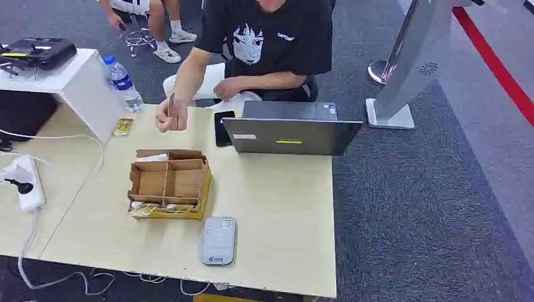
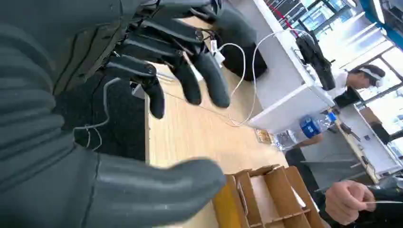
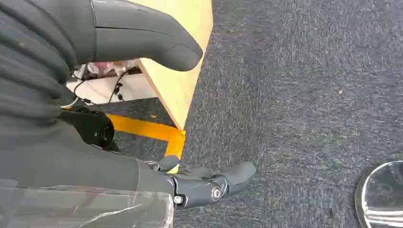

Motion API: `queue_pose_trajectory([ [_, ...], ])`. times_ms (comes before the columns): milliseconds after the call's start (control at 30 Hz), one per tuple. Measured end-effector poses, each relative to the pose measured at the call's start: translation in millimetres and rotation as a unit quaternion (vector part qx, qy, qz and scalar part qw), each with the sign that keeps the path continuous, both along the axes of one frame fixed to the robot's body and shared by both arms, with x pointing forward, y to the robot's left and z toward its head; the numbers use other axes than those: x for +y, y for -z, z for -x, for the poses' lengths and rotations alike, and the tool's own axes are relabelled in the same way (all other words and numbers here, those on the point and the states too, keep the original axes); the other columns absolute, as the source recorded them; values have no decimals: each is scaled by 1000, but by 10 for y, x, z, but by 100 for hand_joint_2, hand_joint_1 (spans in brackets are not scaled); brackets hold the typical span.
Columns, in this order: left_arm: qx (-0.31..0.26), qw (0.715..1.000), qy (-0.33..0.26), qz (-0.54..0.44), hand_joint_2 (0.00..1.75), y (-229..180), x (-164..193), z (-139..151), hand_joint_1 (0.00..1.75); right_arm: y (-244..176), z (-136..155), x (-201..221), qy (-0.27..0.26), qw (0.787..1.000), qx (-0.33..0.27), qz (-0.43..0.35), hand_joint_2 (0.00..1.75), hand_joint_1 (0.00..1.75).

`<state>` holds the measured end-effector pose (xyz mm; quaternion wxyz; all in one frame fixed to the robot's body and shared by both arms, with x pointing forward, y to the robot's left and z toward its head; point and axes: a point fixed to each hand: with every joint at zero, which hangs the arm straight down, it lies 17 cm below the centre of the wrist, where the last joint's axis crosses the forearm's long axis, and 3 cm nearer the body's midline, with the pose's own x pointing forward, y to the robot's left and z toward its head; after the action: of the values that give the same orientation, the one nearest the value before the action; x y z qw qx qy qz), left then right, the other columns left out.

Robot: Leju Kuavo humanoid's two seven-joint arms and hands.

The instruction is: Pass the card to the sensor for recognition and then transmit it.

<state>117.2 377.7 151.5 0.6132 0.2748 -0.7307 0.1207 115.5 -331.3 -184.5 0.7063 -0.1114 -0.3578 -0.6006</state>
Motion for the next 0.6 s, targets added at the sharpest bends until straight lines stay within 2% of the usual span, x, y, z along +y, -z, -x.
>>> queue_pose_trajectory([
  [133,7,1000,10,6,175,31,-31,-25,0,-2,-31,25,-12,1000,-3,-2,175,0],
  [167,16,999,37,18,175,73,-113,-198,0,-23,-159,140,-63,998,-17,-7,175,0],
  [200,32,997,72,27,175,156,-198,-603,0,-52,-348,333,-149,988,-32,-2,175,0],
  [233,38,994,96,30,175,165,-241,-1139,0,-59,-533,545,-230,972,-41,-2,175,0],
  [267,16,994,102,27,175,-20,-231,-1639,0,-99,-732,656,-275,960,-54,4,175,0],
  [300,47,993,105,24,175,23,-183,-1964,0,-123,-872,783,-328,943,-62,11,175,0],
  [367,40,992,118,0,175,-70,-145,-2059,0,-128,-912,756,-362,930,-60,23,175,0],
  [400,18,991,131,-14,175,-166,-176,-2071,173,-114,-879,726,-361,930,-57,22,175,0],
  [500,-73,979,180,-59,175,-555,-210,-2034,175,-24,-597,479,-336,941,-38,12,175,0],
  [600,-75,978,180,-71,175,-567,14,-1939,175,-7,-510,377,-321,947,-30,14,175,0],
])
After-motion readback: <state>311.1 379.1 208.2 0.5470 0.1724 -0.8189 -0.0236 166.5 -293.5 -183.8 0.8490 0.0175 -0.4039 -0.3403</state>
